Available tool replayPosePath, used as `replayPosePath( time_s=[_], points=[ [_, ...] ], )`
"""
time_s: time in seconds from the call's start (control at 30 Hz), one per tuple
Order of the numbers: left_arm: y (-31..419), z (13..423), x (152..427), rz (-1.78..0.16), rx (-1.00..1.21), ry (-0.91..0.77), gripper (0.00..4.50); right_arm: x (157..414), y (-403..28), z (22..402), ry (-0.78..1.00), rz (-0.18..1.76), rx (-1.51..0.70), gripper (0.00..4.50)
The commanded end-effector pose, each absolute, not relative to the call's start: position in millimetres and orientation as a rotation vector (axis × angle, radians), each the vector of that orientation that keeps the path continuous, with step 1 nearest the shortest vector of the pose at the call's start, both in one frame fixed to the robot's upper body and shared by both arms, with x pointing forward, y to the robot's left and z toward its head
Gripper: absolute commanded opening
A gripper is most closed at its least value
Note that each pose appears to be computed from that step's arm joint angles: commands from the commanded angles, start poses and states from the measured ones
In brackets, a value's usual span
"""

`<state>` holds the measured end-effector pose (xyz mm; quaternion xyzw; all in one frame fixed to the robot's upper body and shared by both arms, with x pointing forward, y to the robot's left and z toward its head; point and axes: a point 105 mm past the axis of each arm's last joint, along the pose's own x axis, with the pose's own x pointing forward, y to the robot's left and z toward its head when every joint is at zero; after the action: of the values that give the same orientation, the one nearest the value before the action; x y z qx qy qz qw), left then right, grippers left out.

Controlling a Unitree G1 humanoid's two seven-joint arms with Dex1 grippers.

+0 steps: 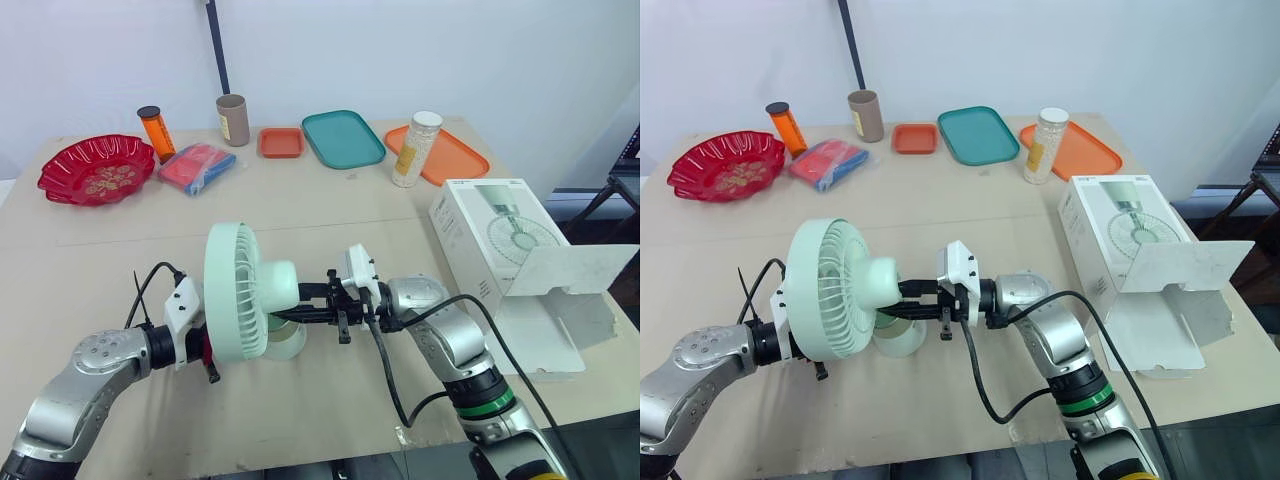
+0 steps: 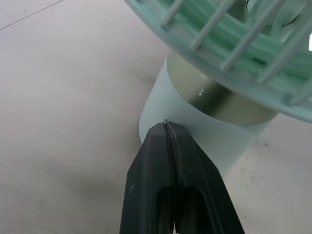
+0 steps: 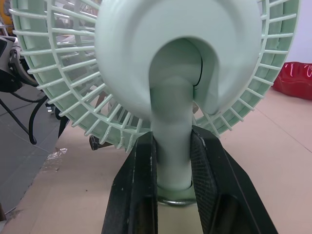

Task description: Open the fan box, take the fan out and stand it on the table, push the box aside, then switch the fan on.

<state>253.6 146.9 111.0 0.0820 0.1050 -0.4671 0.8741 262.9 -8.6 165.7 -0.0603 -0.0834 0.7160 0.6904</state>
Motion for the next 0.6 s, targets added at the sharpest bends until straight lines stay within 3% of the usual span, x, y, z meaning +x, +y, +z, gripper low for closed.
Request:
replayPosePath(
  time_s=[0.03, 0.6],
  points=[
    [136, 121, 247, -1.027, 0.182, 0.176, 0.06, 256, -3, 178, -0.257, 1.627, -0.156, 0.42],
    [170, 133, 255, -0.855, 0.164, 0.173, 0.06, 261, -3, 177, -0.270, 1.622, -0.181, 0.42]
  ],
)
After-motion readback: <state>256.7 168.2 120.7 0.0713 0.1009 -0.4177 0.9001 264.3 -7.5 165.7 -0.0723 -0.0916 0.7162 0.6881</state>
